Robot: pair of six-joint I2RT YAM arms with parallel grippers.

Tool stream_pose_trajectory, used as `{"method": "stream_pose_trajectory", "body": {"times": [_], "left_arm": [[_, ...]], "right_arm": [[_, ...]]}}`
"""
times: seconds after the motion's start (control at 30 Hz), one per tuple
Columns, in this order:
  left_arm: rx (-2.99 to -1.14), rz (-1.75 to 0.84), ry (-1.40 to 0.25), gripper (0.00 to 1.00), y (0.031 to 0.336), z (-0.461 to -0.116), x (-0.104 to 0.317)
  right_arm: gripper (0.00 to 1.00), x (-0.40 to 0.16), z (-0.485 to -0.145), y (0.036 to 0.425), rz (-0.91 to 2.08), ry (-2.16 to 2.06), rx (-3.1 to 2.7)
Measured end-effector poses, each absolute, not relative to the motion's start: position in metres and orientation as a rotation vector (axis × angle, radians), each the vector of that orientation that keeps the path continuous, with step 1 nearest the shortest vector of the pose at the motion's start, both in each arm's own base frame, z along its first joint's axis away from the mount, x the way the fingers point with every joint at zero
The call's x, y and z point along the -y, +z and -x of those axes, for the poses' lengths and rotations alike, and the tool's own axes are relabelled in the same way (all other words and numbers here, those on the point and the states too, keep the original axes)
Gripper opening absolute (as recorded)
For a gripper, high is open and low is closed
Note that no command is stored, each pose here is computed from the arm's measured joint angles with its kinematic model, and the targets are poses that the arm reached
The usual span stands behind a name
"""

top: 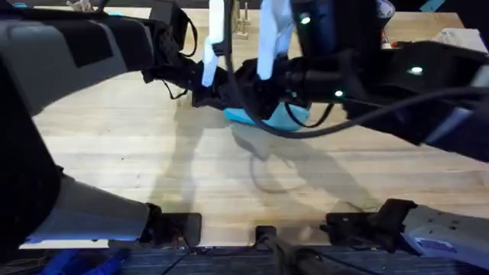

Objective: Unzip the bag, pick up the pens from the table one at a time and place them inside, then zip the bag closed.

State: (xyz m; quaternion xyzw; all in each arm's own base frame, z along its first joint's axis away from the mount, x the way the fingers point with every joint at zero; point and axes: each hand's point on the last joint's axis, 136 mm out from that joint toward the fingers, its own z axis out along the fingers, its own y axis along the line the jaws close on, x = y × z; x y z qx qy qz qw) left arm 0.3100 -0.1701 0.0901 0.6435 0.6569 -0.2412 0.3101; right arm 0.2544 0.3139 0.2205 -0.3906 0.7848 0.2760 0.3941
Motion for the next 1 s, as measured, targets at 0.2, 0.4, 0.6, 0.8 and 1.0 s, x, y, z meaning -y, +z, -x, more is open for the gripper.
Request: {"method": "stream_pose_trajectory", "body": {"times": [0.2, 0.4, 0.6, 0.8, 1.0], "left_arm": [[-1.733, -1.699, -0.639, 0.042, 0.090, -0.310, 0.170], [-1.733, -1.699, -0.640, 0.042, 0.090, -0.310, 0.171], [-1.730, -1.697, -0.644, 0.042, 0.091, -0.310, 0.171], [-1.703, -1.692, -0.678, 0.502, 0.095, -0.307, 0.177], [-1.672, -1.687, -0.720, 0.991, 0.099, -0.303, 0.184]], "right_arm": [[0.027, -0.305, -0.246, 0.251, 0.998, 0.698, -1.895], [0.425, -0.286, -0.244, 0.263, 0.969, 0.612, -1.888], [0.992, -0.265, -0.246, 0.253, 0.951, 0.536, -1.955], [0.995, -0.254, -0.249, 0.244, 0.939, 0.500, -2.005], [0.996, -0.241, -0.251, 0.233, 0.925, 0.469, -2.069]]}}
